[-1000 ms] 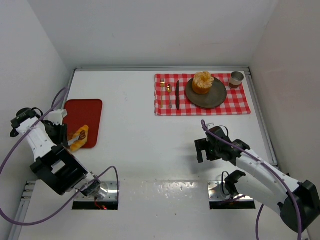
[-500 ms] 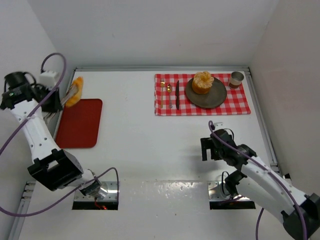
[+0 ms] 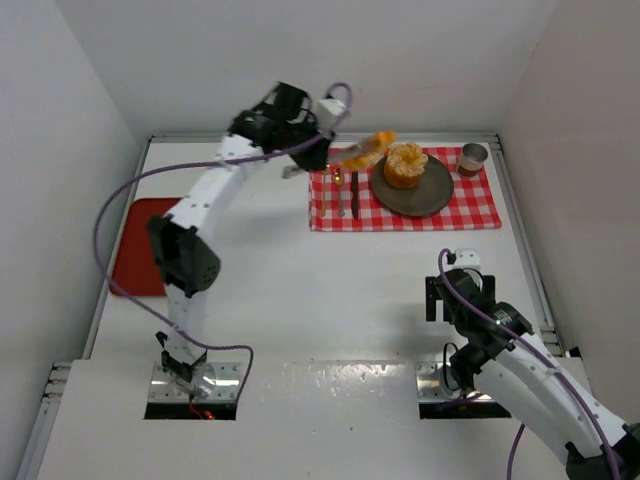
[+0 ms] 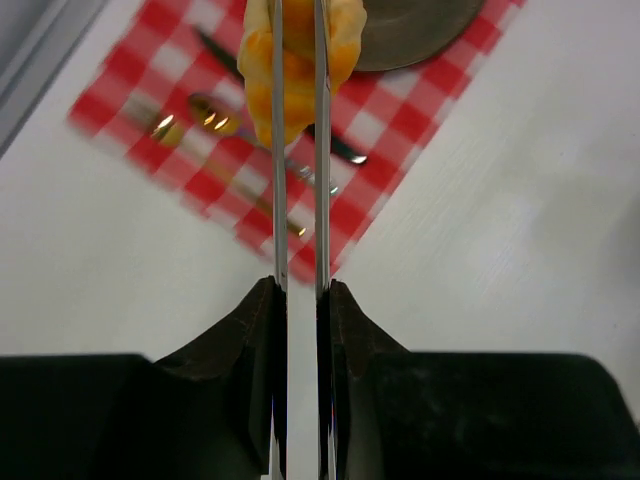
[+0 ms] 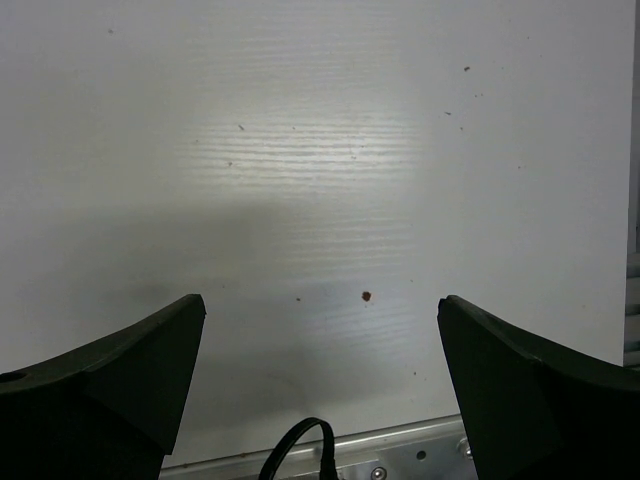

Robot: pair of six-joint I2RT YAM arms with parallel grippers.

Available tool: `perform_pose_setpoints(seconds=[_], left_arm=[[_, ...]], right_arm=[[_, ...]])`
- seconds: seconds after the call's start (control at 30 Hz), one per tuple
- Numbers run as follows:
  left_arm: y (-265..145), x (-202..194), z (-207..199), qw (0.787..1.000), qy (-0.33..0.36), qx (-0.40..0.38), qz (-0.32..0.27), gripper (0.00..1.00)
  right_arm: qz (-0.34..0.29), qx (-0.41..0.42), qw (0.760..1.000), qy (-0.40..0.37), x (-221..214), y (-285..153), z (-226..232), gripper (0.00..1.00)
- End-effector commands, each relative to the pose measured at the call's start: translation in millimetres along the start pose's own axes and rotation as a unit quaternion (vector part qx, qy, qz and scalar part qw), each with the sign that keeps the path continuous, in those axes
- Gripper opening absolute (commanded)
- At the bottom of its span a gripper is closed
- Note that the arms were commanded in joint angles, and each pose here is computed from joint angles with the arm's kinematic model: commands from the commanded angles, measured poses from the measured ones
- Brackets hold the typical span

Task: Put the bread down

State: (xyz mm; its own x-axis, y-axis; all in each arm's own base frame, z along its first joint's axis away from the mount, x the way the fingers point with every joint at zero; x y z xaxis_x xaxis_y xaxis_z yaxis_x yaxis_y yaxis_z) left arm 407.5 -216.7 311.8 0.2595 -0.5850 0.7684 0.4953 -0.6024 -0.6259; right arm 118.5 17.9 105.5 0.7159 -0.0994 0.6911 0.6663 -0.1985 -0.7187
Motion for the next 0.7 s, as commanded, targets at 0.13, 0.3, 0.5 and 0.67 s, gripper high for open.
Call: perform_pose_setpoints(seconds=[0.13, 0.3, 0.5, 0.67], left_arm=[[103, 60, -96, 0.993, 0.111, -0.020, -0.037, 0.00], [137, 79, -104, 0.987, 0.126, 0.052, -0.084, 0.00], [179, 70, -117, 0.986, 0.132, 0.060, -0.086, 0.00], [200, 52, -133, 0.988, 0.138, 0.038, -0.066, 0.00]], right_arm=[[0.005, -0.021, 1.000, 0.005, 3, -2, -4, 0.99], [0.017, -0.010, 1.000, -0.003, 0, 0, 0, 0.99], [0.024, -0.006, 1.000, -0.008, -4, 4, 2, 0.99], [0.026, -0.007, 1.000, -0.011, -5, 5, 3, 0.99]])
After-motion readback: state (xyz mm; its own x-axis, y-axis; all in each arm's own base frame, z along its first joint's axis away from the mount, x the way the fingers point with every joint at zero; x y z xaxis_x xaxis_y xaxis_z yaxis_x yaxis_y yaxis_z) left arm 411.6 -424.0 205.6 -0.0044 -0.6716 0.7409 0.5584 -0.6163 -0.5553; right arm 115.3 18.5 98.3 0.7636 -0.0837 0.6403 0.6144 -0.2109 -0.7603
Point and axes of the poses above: each gripper's point midway between its finger pads, its own y axis out along the fingers, its own z axis along the line the jaws close on, x = y × z, the point moved 6 cm from there along -y, back along the fingers, and after that the axes turned 10 degrees about y, right-handed, at the moved point
